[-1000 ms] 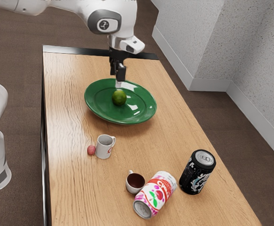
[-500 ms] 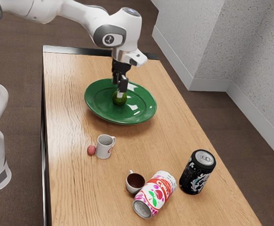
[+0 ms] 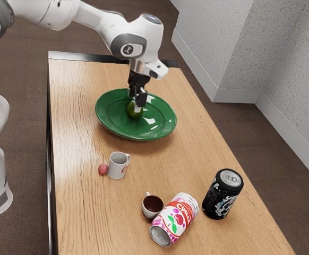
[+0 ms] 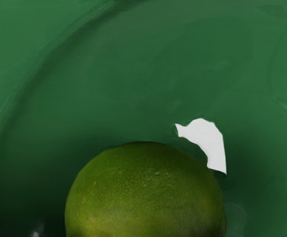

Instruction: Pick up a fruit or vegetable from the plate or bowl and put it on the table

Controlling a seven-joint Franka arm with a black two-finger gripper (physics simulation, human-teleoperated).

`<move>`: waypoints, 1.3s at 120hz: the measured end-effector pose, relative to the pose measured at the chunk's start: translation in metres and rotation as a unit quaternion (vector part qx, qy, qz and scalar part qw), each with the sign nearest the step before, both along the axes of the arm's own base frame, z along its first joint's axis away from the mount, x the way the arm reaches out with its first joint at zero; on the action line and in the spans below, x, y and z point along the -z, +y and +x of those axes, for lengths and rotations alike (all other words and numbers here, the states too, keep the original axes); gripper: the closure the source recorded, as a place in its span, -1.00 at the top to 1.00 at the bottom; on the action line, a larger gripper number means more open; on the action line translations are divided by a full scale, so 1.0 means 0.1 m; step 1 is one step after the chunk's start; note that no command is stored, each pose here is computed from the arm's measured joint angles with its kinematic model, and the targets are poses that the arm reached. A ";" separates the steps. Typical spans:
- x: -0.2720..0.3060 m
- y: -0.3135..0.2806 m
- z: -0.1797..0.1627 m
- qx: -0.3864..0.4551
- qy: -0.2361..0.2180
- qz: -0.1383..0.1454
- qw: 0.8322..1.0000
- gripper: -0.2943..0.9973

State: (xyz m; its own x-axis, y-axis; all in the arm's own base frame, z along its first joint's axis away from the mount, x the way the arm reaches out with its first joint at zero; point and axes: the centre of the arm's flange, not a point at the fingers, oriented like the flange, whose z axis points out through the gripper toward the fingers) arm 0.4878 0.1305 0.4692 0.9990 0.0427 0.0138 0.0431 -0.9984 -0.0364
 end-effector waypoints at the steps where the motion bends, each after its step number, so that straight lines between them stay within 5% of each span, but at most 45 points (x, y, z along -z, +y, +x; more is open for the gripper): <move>1: 0.01 0.00 0.00 0.000 0.001 0.000 1.000 0.54; 64: 0.29 -0.03 0.07 -0.006 0.000 -0.006 1.000 0.48; 102: 0.24 -0.06 0.10 -0.007 -0.011 -0.004 1.000 0.02; 156: -0.47 -1.19 0.15 0.106 -0.073 0.005 0.992 -0.16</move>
